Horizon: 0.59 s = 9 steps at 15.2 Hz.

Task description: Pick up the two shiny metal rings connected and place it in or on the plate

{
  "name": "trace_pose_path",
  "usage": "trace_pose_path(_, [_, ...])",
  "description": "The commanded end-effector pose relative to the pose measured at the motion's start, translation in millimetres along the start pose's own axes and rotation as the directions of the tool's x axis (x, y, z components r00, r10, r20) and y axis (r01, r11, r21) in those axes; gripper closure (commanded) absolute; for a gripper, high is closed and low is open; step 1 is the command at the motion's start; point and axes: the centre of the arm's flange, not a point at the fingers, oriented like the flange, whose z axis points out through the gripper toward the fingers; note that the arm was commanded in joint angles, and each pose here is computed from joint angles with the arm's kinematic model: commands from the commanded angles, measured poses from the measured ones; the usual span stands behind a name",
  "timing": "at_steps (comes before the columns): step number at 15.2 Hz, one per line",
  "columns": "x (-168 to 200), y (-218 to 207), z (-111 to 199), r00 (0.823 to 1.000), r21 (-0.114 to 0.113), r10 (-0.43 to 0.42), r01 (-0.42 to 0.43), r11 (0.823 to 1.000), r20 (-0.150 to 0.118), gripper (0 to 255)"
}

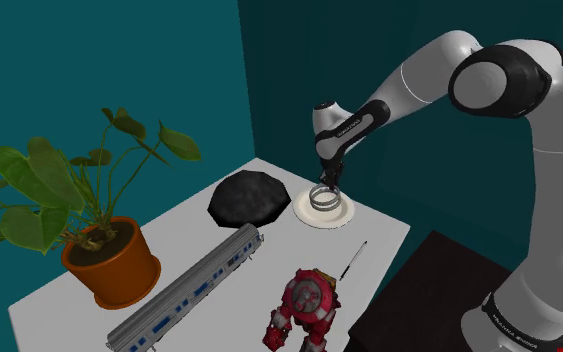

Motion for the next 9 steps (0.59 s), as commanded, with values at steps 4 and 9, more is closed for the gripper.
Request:
trace_pose_path(4, [4, -5, 27, 1.000, 0.000, 0.000, 0.000, 1.000, -0.001, 255])
trace_pose_path(9, [4, -5, 27, 1.000, 0.000, 0.000, 0.000, 1.000, -0.001, 255])
